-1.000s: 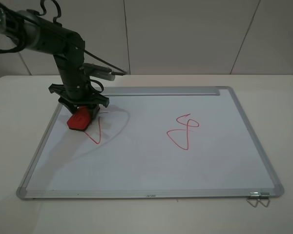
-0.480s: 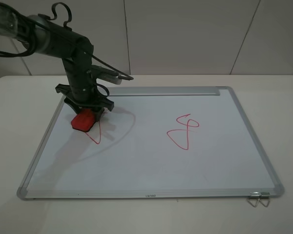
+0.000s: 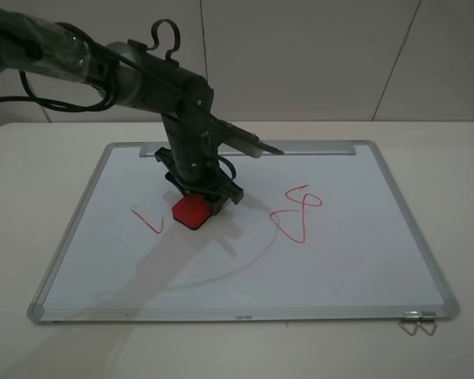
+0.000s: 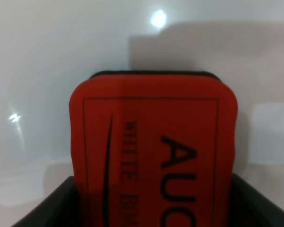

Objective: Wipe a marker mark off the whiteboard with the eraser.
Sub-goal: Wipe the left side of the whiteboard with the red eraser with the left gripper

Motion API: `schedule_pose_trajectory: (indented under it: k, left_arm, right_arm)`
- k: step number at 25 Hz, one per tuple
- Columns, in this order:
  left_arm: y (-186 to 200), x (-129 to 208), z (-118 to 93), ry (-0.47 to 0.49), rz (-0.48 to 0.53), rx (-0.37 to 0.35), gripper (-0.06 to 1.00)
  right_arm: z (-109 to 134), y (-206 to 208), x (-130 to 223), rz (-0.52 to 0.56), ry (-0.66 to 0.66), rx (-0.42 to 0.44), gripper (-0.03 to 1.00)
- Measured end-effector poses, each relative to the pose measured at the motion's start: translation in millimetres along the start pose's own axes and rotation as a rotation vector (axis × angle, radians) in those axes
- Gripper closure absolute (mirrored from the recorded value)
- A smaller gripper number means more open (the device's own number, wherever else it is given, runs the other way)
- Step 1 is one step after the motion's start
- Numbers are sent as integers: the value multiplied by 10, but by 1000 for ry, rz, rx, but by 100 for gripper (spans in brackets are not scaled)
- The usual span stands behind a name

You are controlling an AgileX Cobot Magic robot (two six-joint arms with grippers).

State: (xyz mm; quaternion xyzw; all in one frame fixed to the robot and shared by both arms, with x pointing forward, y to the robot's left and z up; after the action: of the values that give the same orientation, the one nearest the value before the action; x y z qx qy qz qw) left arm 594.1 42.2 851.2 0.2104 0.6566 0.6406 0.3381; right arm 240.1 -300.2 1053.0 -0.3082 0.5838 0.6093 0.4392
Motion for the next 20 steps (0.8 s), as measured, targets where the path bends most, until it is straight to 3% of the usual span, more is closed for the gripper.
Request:
schedule_pose_trajectory:
  k: [6, 12, 20]
  left_arm:
    - [4, -11, -38, 1, -3, 2, 37]
    - [95, 81, 55, 71, -13, -20, 37]
    - [206, 720, 628, 203, 77, -65, 37]
  right_arm:
    - [0, 0, 0, 0, 0, 0, 26]
    - [0, 0, 0, 0, 0, 0, 26]
    - [0, 0, 0, 0, 0, 0, 26]
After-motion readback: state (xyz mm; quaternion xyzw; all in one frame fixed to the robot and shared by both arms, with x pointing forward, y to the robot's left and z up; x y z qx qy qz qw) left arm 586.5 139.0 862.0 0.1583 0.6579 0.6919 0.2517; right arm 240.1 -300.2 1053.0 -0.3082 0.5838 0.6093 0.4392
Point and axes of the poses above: a point on each arm's last joint axis where the gripper is mounted, y pointing back along that axis away from the gripper, z along the wrist's bending axis when the last joint is at zero, x = y × z, the point moved 1 cm from there along -y, pointing out along that axis toward the gripper, and after that the axes turned 11 degrees about -y, right-handed, at the moved point
